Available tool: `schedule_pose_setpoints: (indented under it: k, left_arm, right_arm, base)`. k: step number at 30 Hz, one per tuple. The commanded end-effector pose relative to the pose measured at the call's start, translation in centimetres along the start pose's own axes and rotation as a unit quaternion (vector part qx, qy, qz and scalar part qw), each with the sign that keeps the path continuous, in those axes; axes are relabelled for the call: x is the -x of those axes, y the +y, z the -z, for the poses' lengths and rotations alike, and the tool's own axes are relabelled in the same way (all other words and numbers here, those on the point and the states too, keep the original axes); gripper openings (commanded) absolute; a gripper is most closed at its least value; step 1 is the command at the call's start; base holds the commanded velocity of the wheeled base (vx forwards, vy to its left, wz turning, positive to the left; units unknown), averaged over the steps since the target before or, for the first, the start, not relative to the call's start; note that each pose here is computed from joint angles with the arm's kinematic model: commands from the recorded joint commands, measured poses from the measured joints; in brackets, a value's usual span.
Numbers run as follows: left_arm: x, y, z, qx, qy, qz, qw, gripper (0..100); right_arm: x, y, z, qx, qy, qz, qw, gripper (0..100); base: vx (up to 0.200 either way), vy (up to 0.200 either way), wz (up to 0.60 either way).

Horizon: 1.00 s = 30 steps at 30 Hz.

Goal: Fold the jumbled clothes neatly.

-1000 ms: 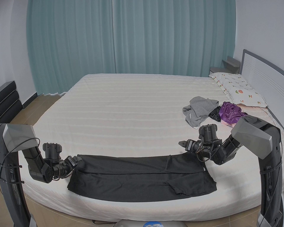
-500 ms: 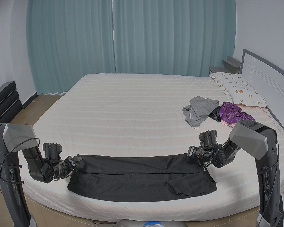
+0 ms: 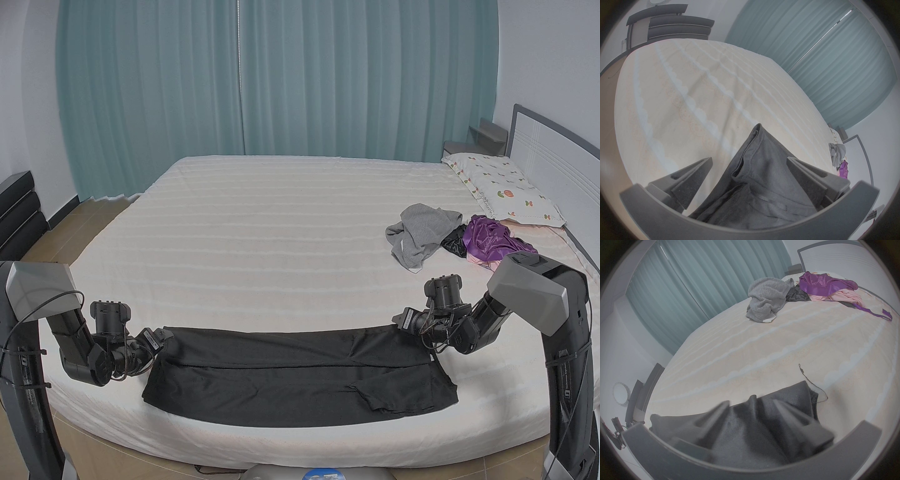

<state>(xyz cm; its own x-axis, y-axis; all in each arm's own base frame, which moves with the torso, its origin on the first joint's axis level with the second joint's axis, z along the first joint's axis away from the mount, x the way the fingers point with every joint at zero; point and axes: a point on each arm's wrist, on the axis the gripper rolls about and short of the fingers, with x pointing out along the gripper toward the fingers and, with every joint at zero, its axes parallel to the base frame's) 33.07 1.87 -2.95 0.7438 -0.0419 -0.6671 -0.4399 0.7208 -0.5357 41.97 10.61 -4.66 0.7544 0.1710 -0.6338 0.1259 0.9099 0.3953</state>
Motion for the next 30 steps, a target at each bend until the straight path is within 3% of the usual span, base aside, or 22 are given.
schedule_pose_setpoints:
  k: [1, 7, 13, 19, 20, 27, 30]
  left_arm:
    - [-0.5, -0.8, -0.8, -0.002, -0.015, 0.015, 0.9998, 100]
    - [-3.5, -1.9, -1.9, -0.007, -0.036, 0.028, 0.999, 100]
    - [-5.0, -2.7, -1.2, -0.022, -0.038, 0.034, 0.9984, 100]
    - [-6.8, -2.8, -0.5, -0.049, -0.071, -0.007, 0.9963, 100]
    - [-6.8, -2.8, -0.5, -0.049, -0.07, -0.007, 0.9963, 0]
    - [-6.9, -2.9, -0.7, -0.043, -0.082, -0.01, 0.9957, 0]
    - [-6.9, -3.0, -1.0, -0.021, -0.101, -0.02, 0.9944, 0]
  right_arm:
    - [1.7, 0.5, -1.1, -0.023, -0.01, -0.013, 0.9996, 100]
    - [3.6, -0.6, -2.0, -0.071, -0.014, -0.015, 0.9972, 100]
    - [5.3, -3.0, -1.3, -0.161, -0.015, -0.016, 0.9868, 100]
    - [4.5, -5.1, -0.9, -0.211, -0.024, -0.014, 0.9771, 100]
    - [4.4, -5.2, -0.8, -0.213, -0.023, -0.012, 0.9767, 100]
    - [4.6, -5.8, -0.7, -0.226, -0.03, -0.011, 0.9737, 100]
    - [4.7, -5.9, -0.6, -0.224, -0.036, -0.015, 0.9737, 100]
  base:
    - [0.0, 0.0, 0.0]
    - [0.0, 0.0, 0.0]
    - [0.0, 0.0, 0.0]
    - [0.0, 0.0, 0.0]
    - [0.0, 0.0, 0.0]
    - [0.0, 0.0, 0.0]
    - [0.0, 0.0, 0.0]
